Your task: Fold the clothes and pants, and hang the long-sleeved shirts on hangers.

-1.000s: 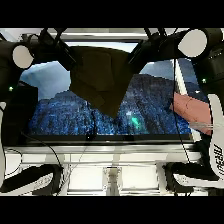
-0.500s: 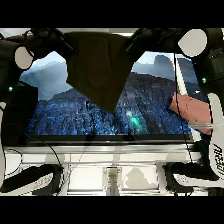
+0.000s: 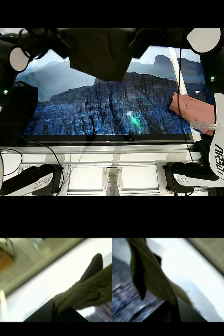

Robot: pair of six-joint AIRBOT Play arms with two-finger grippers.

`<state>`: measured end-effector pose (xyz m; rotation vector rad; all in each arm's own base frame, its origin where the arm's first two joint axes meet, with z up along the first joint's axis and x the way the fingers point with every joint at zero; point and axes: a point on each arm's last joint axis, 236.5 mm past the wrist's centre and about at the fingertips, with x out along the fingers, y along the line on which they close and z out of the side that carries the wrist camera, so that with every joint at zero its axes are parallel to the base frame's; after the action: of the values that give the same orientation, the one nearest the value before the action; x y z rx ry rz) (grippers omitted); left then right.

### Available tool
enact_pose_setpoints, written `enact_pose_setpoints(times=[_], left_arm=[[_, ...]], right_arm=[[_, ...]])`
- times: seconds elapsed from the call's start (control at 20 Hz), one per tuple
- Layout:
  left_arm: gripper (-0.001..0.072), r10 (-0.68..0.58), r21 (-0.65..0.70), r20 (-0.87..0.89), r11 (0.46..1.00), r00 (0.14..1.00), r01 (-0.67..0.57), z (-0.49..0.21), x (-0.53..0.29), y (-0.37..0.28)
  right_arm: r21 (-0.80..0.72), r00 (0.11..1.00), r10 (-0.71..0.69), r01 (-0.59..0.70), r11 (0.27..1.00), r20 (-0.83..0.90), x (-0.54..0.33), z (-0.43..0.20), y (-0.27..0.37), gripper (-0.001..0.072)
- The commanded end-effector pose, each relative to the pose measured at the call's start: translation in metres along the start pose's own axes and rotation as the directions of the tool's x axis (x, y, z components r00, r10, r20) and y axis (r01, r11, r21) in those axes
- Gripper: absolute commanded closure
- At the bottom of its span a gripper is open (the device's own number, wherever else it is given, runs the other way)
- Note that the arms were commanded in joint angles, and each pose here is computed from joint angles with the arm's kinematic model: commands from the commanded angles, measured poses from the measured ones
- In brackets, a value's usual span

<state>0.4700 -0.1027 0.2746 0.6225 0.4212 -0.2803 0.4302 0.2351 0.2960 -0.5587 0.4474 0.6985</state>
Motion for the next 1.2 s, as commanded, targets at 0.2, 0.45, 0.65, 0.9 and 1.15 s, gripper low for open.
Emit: enact_pose_setpoints(times=[0.2,0.45,0.65,0.9,1.15], left_arm=[[0.0632,-0.458,-0.247,-0.565,0.887,0.686,0.389,-0.169,-0.004,-0.132],[0.0631,-0.577,-0.374,-0.702,0.798,0.417,0.474,-0.249,-0.036,-0.192],[0.0631,-0.588,-0.388,-0.674,0.797,0.447,0.464,-0.252,-0.025,-0.202],[0.0631,-0.412,-0.308,-0.541,0.908,0.733,0.283,-0.220,0.043,-0.160],[0.0630,-0.257,-0.238,-0.411,0.957,0.875,0.169,-0.192,0.082,-0.125]], right_arm=[[0.247,0.754,0.514,-0.450,0.858,-0.410,0.025,-0.136,0.129,0.0684],[0.430,0.568,0.668,-0.510,0.744,-0.481,0.020,-0.189,0.179,0.0683],[0.428,0.613,0.643,-0.481,0.765,-0.460,0.039,-0.192,0.178,0.0683],[0.297,0.855,0.384,-0.288,0.910,-0.348,0.098,-0.167,0.116,0.0682],[0.294,0.893,0.304,-0.209,0.933,-0.331,0.148,-0.182,0.094,0.0681]])
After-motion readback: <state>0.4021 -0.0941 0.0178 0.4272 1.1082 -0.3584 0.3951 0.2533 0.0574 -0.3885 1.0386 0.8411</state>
